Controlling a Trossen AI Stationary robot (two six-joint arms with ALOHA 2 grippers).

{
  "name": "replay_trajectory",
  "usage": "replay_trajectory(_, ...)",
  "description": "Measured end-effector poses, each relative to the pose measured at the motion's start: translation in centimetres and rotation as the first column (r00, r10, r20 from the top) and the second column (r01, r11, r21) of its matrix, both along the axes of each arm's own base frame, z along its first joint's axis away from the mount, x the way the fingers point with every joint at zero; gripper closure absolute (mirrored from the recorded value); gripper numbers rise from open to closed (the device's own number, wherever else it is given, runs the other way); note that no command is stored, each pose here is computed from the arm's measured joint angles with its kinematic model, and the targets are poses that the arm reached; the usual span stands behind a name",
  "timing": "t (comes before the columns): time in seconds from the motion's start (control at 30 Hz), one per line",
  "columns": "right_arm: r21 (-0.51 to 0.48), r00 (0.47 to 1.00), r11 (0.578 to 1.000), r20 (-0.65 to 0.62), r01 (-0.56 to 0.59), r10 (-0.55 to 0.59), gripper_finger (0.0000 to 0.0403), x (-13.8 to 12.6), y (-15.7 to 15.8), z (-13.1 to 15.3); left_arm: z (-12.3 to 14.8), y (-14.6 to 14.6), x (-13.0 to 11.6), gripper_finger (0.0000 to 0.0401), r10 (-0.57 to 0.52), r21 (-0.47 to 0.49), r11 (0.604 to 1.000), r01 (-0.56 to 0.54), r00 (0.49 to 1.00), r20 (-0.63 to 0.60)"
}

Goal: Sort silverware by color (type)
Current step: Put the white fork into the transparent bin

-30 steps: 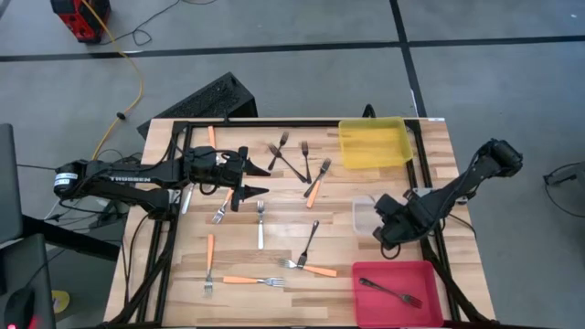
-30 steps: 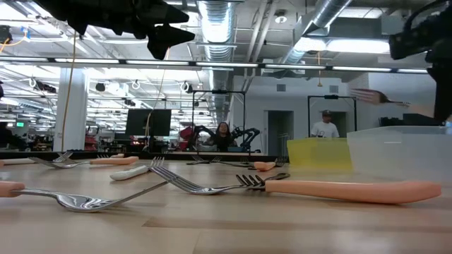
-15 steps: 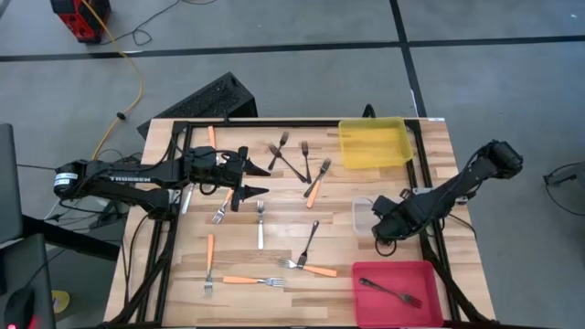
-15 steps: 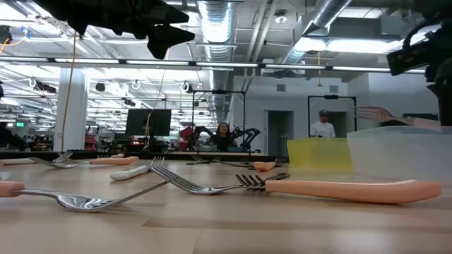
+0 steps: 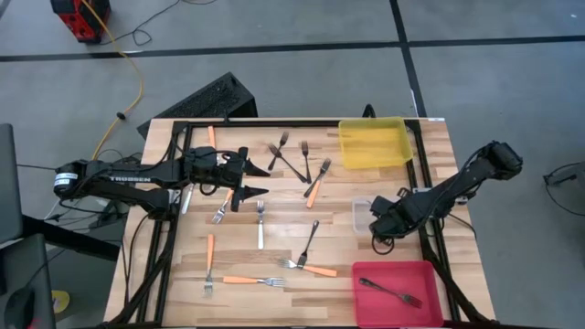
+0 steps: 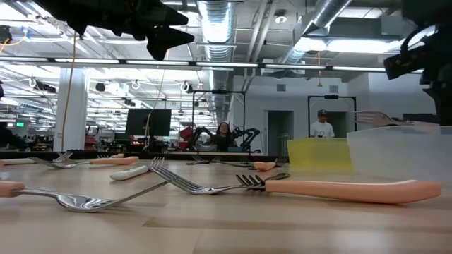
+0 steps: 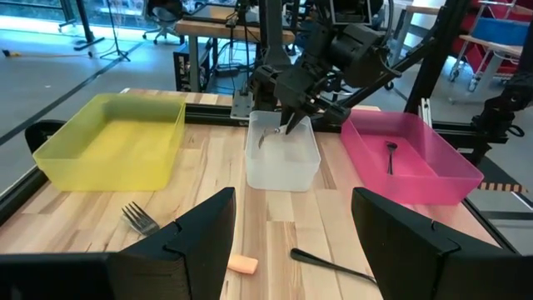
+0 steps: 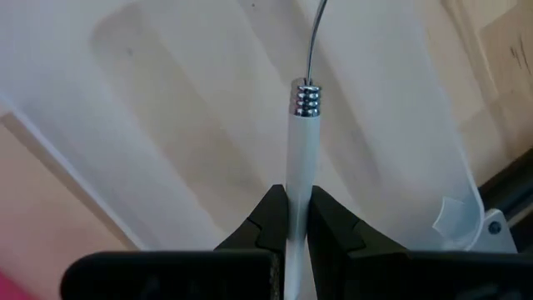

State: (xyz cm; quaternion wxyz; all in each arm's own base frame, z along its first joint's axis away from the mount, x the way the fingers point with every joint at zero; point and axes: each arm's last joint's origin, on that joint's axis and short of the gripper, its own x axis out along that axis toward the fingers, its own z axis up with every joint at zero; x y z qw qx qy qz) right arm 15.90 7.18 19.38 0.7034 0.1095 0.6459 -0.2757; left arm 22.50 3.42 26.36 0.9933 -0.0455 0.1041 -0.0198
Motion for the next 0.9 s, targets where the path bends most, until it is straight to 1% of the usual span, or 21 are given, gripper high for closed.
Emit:
replay_trajectory(0.13,0.008,1.0,1.0,-0.019,-0.002,0.002,0.0356,-0.2,-0.1,-0.5,0.0,0.0,0.0,0.0175,0.0,0.0,1.0,0.0,1.0,-0.001)
replay_trajectory(0.37,0.027,1.0,1.0,-0.002,0.005,-0.005,0.0356,-0.4,-0.2,-1.9,0.0,0.0,0.0,0.0175,0.0,0.0,1.0,0.0,1.0,0.0)
replay_trajectory(0.5,0.015,1.0,1.0,-0.016,0.022,-0.022,0.0356,-0.5,-0.5,-1.9,0.0,0.0,0.0,0.0175,0.001,0.0,1.0,-0.001,1.0,0.001)
replay_trajectory(0.6,0.01,0.999,1.0,-0.036,0.014,-0.014,0.0356,-0.7,-0.5,-1.9,0.0,0.0,0.0,0.0175,0.001,0.0,1.0,-0.001,1.0,0.001)
replay_trajectory(0.9,0.014,0.999,1.0,-0.032,0.016,-0.016,0.0356,-0.6,-0.6,-1.9,0.0,0.0,0.0,0.0175,0.001,0.0,1.0,-0.001,1.0,0.0)
